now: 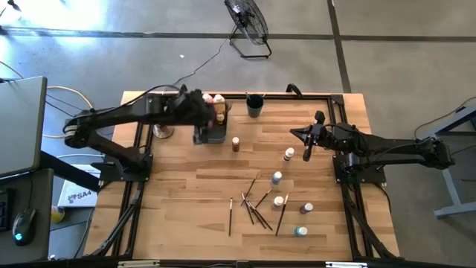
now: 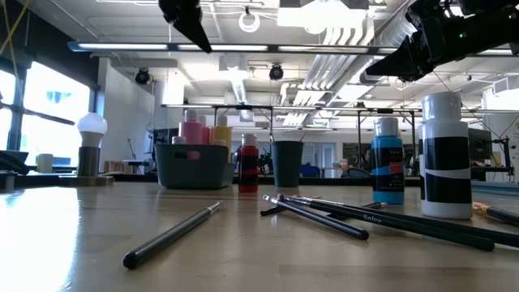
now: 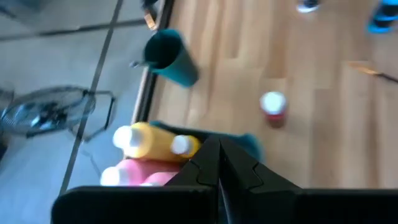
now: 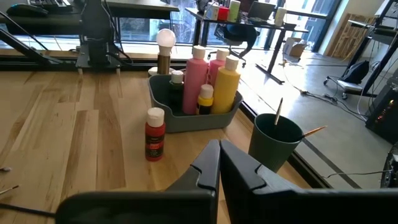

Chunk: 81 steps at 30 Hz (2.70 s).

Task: Pick & Place Paint Supplies
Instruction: Put the small red paint bottle into the green bin

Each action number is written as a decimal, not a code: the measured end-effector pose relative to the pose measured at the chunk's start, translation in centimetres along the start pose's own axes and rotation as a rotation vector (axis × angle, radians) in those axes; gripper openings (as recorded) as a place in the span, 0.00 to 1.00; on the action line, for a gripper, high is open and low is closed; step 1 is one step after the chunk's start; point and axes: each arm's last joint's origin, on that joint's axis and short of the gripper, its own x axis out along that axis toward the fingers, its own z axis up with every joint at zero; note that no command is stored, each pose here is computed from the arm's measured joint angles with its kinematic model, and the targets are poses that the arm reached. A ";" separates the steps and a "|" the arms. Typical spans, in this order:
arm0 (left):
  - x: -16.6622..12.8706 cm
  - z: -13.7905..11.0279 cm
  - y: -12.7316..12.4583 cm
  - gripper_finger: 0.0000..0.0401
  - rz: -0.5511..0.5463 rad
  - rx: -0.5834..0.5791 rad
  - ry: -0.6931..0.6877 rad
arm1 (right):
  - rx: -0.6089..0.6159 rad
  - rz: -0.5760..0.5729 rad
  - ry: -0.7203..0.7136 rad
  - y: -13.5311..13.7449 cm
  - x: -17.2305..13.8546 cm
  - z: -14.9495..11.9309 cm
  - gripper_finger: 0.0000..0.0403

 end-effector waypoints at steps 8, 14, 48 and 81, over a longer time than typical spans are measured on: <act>-0.2 -1.8 -5.3 0.00 -0.063 0.007 -0.004 | 0.001 0.002 -0.001 0.0 0.0 0.0 0.01; 1.5 -3.6 -8.4 0.00 -0.072 -0.023 -0.004 | 0.003 0.003 -0.001 0.0 0.0 0.0 0.01; 4.2 -3.1 -6.8 0.19 0.021 -0.151 -0.134 | 0.005 0.000 -0.003 0.0 0.0 0.0 0.01; 6.9 -3.2 -4.3 0.55 -0.073 -0.279 -0.117 | 0.004 0.000 -0.002 0.0 0.0 0.0 0.01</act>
